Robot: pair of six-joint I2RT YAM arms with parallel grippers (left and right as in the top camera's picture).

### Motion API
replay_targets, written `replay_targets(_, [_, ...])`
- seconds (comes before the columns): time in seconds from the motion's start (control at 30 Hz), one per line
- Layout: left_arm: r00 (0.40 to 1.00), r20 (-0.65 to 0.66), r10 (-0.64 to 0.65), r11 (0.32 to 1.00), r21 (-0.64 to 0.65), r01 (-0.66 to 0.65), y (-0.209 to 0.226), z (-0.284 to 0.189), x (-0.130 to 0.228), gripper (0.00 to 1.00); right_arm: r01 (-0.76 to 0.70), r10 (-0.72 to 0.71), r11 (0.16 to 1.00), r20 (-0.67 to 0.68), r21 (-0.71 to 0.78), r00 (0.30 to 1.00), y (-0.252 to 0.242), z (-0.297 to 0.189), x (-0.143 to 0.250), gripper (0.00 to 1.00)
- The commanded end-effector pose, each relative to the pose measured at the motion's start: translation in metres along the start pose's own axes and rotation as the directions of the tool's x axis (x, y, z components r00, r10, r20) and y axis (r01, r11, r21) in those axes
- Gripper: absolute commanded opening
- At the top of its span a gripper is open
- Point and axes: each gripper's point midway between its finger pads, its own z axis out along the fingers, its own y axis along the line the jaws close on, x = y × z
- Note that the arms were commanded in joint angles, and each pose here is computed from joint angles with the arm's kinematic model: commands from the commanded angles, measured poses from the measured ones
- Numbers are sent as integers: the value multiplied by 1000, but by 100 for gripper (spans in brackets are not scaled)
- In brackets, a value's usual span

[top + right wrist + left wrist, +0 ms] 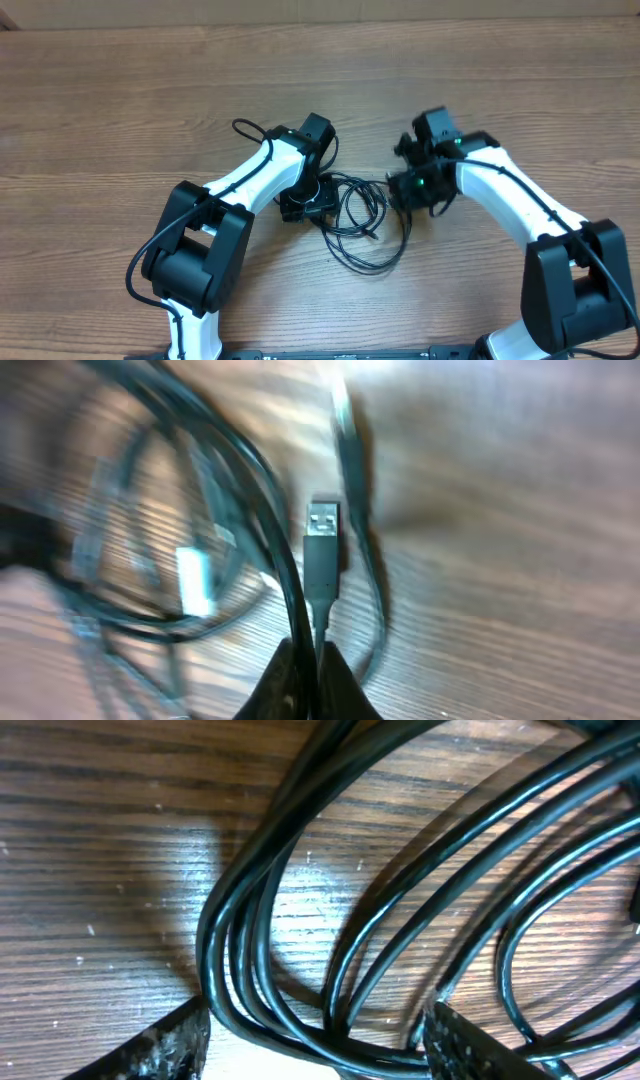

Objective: Untangle cables

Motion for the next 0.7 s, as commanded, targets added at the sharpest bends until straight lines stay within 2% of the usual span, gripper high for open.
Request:
replay_targets(0.0, [1000, 30, -4, 1000, 2, 4, -1, -9, -1, 68, 20, -6, 993, 117, -119, 993, 33, -45, -32, 4])
replay_targets(0.1, [1000, 29, -4, 1000, 1, 4, -1, -9, -1, 68, -29, 50, 990, 152, -140, 987, 40, -62, -44, 4])
replay_targets(0.3, [1000, 28, -4, 1000, 0, 4, -1, -9, 0, 68, 11, 48, 940, 163, -341, 986, 77, -79, -50, 4])
replay_targets(0.43, [1000, 27, -4, 1000, -1, 4, -1, -9, 0, 67, -26, 81, 944, 156, -328, 984, 72, -78, -50, 4])
replay_targets(0.5, [1000, 25, -5, 1000, -2, 5, 0, -9, 0, 67, -139, 176, 962, 145, -234, 974, 50, -74, -50, 4])
replay_targets(0.57, [1000, 24, -4, 1000, -3, 4, 0, -9, 1, 67, -293, 298, 954, 154, -57, 942, 10, -70, -44, 4])
replay_targets(0.6, [1000, 23, -4, 1000, -3, 4, -1, -9, 1, 67, -365, 353, 929, 168, 52, 921, -13, -71, -37, 4])
replay_targets(0.63, [1000, 22, -4, 1000, -4, 4, 0, -9, 1, 67, -473, 433, 850, 202, 233, 878, -52, -77, -21, 4])
replay_targets(0.67, [1000, 21, -2, 1000, -5, 3, -1, -8, 2, 67, -512, 465, 798, 218, 318, 858, -70, -82, -10, 4])
